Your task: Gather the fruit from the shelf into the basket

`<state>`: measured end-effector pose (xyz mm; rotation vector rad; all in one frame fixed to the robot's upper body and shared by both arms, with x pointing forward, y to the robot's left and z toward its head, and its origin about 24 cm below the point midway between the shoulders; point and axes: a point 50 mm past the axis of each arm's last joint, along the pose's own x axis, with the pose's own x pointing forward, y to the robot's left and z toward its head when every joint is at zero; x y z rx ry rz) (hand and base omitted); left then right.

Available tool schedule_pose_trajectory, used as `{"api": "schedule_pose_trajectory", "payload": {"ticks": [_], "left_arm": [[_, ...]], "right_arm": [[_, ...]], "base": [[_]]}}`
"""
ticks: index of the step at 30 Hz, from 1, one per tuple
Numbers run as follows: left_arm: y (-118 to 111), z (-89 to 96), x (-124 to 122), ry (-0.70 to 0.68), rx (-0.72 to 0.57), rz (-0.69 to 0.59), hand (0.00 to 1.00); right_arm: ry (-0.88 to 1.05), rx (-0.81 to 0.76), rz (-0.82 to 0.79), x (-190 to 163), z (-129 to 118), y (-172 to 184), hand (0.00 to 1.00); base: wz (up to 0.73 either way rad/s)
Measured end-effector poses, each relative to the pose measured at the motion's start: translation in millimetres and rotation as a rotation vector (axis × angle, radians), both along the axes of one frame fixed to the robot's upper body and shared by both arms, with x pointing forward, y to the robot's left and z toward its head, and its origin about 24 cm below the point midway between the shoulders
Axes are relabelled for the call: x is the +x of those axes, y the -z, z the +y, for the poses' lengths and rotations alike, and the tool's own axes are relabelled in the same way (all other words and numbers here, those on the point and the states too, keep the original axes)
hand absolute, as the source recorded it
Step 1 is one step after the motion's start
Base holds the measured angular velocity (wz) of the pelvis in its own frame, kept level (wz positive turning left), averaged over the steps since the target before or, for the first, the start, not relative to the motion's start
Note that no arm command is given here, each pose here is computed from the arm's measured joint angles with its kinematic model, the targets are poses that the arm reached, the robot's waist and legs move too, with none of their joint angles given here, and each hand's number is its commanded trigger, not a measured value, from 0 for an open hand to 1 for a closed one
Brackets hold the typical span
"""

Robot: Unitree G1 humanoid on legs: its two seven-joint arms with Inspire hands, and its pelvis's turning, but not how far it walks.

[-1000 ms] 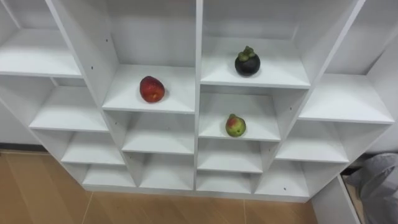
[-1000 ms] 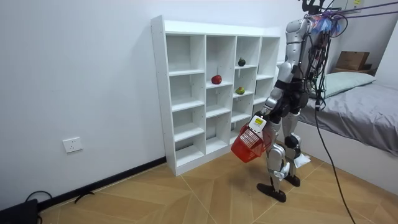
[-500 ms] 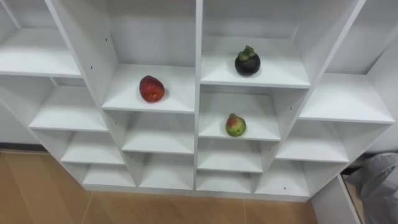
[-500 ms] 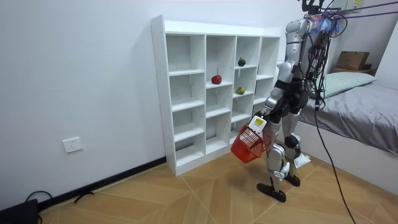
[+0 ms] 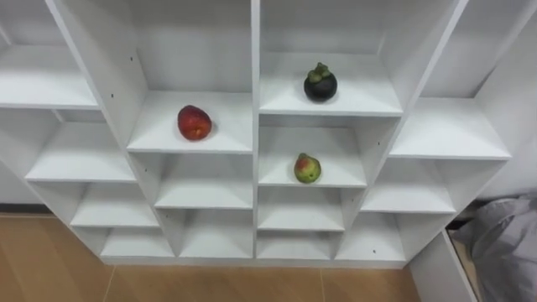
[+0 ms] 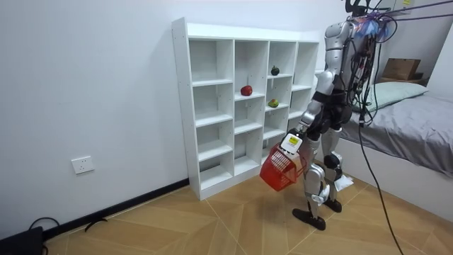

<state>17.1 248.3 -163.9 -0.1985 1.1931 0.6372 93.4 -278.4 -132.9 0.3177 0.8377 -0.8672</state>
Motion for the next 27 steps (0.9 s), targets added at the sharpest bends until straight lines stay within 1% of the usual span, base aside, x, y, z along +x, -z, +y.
{"api": "schedule_pose_trajectory", "payload": {"ticks": [2, 5, 6, 8, 11, 14, 17, 22, 24, 27], "left_arm": [[-0.1, 0.0, 2.2, 0.003, 0.002, -0.004, 1.0], [-0.1, -1.2, 4.1, 0.014, 0.003, -0.008, 1.0], [-0.3, -1.7, 6.5, 0.038, 0.008, -0.008, 1.0], [-0.5, -2.0, 10.9, 0.066, 0.013, -0.011, 1.0], [-0.5, -2.8, 14.7, 0.076, 0.013, -0.018, 1.0], [0.6, -6.7, 13.1, 0.102, 0.012, -0.002, 1.0], [1.2, -8.3, 11.0, 0.101, 0.008, 0.004, 1.0], [1.2, -8.4, 10.3, 0.129, -0.002, 0.004, 1.0], [1.2, -9.0, 12.0, 0.134, -0.009, -0.004, 1.0], [1.4, -9.7, 12.6, 0.142, -0.019, -0.007, 1.0]], "right_arm": [[-0.058, -0.119, -0.043, 21.1, -4.5, -16.2, 0.0], [-0.092, -0.242, -0.11, 43.4, -8.2, -37.1, 0.0], [-0.113, -0.309, -0.148, 53.9, -8.9, -49.0, 0.0], [-0.181, -0.454, -0.218, 71.0, -6.9, -72.4, 0.0], [-0.239, -0.593, -0.303, 88.4, -0.7, -97.8, 0.0], [-0.299, -0.679, -0.356, 101.7, 8.1, -112.8, 0.0], [-0.329, -0.723, -0.427, 109.9, 16.1, -129.3, 0.0], [-0.35, -0.815, -0.549, 119.0, 21.5, -160.5, 0.0], [-0.368, -0.846, -0.561, 120.6, 22.6, -165.4, 0.0], [-0.409, -0.883, -0.61, 128.0, 30.7, -176.7, 0.0]], "base": [[0.0], [0.0], [0.0], [0.0], [0.0], [0.0], [0.0], [0.0], [0.0], [0.0]]}}
